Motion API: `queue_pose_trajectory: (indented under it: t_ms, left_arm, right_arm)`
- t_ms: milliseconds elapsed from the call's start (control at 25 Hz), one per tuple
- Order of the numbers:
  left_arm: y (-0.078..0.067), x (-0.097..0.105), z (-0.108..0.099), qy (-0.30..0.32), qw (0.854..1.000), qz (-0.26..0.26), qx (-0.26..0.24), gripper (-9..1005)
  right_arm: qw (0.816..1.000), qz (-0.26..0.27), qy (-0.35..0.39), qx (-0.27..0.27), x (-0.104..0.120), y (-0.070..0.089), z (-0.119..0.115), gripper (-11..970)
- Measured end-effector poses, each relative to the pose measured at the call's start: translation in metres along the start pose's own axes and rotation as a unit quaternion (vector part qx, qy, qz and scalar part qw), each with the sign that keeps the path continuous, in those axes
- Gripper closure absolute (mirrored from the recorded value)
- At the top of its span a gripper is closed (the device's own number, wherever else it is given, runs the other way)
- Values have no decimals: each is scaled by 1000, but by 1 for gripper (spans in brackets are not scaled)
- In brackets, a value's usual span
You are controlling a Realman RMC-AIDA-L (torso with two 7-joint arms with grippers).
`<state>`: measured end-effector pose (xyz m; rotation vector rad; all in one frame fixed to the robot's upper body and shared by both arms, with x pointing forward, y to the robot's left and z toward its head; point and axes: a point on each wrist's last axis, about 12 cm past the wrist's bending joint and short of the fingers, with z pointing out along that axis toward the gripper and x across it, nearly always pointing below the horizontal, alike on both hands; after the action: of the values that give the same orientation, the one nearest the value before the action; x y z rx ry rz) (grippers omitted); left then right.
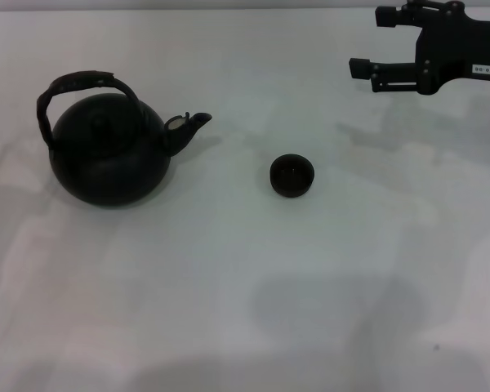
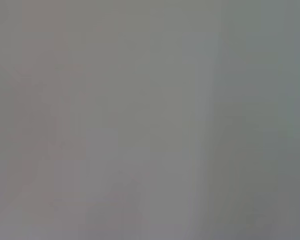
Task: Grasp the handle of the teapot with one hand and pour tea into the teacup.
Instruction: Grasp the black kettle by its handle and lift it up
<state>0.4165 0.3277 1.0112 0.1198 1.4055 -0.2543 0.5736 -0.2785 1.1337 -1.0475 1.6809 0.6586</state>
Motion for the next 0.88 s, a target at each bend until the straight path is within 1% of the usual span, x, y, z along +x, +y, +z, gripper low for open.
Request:
queue_pose_trajectory:
  t_ms: [280, 400, 720, 880]
  left_arm:
    - [-9, 8, 12, 27, 999, -7, 30, 172]
    - [-13, 11, 14, 37, 999, -15, 28, 173]
    - [-15, 18, 16, 65, 997, -30, 25, 174]
    - [-17, 22, 25, 82, 995, -45, 37, 175]
  right_arm:
    - [1000, 6, 6, 0, 8, 2, -2, 85]
    - [1000, 8, 7, 1, 11, 3, -3, 85]
    - [1000, 5, 4, -2, 11, 4, -3, 85]
    - [1000, 6, 4, -5, 12, 5, -2, 85]
